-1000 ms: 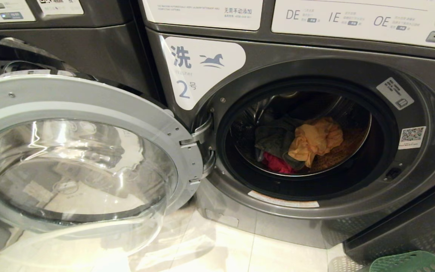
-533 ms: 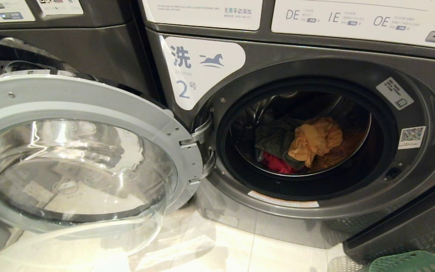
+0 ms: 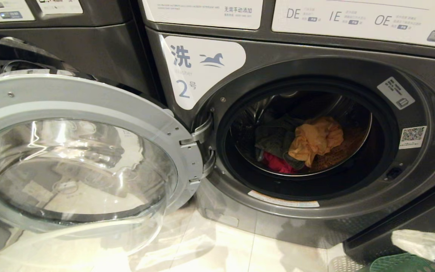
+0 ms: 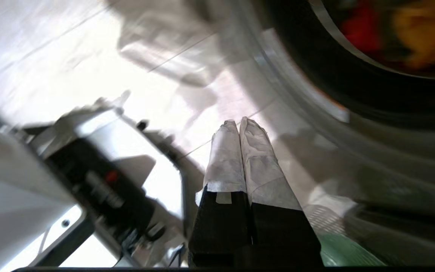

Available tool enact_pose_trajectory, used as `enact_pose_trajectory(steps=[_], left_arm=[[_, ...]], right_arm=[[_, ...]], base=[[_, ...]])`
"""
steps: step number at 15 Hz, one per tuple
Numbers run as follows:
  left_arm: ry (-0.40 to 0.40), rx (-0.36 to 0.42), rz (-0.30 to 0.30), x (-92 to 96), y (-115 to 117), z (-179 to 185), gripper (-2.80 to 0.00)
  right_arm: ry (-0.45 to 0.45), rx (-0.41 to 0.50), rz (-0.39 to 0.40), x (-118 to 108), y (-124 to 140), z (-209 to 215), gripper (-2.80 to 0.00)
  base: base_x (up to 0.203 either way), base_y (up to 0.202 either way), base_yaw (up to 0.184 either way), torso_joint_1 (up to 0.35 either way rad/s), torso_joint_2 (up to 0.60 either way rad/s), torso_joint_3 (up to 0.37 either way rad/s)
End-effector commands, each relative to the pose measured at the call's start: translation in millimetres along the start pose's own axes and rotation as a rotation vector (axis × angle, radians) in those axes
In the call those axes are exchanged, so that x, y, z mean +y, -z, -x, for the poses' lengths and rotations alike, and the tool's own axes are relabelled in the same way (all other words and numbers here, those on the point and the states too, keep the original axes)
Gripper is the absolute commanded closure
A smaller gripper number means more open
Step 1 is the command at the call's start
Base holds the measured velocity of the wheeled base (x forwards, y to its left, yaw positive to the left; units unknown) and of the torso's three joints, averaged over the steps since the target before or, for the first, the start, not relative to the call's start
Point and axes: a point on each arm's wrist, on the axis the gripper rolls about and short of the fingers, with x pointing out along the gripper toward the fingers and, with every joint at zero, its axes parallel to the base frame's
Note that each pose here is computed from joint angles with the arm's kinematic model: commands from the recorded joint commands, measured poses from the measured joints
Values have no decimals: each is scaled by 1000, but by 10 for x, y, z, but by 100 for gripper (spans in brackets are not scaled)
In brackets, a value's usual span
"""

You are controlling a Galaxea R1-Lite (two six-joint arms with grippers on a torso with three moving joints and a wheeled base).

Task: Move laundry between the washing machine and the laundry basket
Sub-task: Pick a cloth and place it into the basket

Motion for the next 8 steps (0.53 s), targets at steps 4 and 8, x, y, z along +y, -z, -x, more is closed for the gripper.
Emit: enact_pose_trajectory(steps=[4, 8], left_arm=[[0, 1, -2, 0, -4, 1, 0], [0, 2, 0, 0, 0, -1, 0]], right_arm=[[-132, 224, 58, 36, 24, -1023, 0], [22, 218, 8, -77, 33, -1749, 0]], base=[[0, 0, 0, 0, 0, 0], [0, 0, 0, 0, 0, 0]])
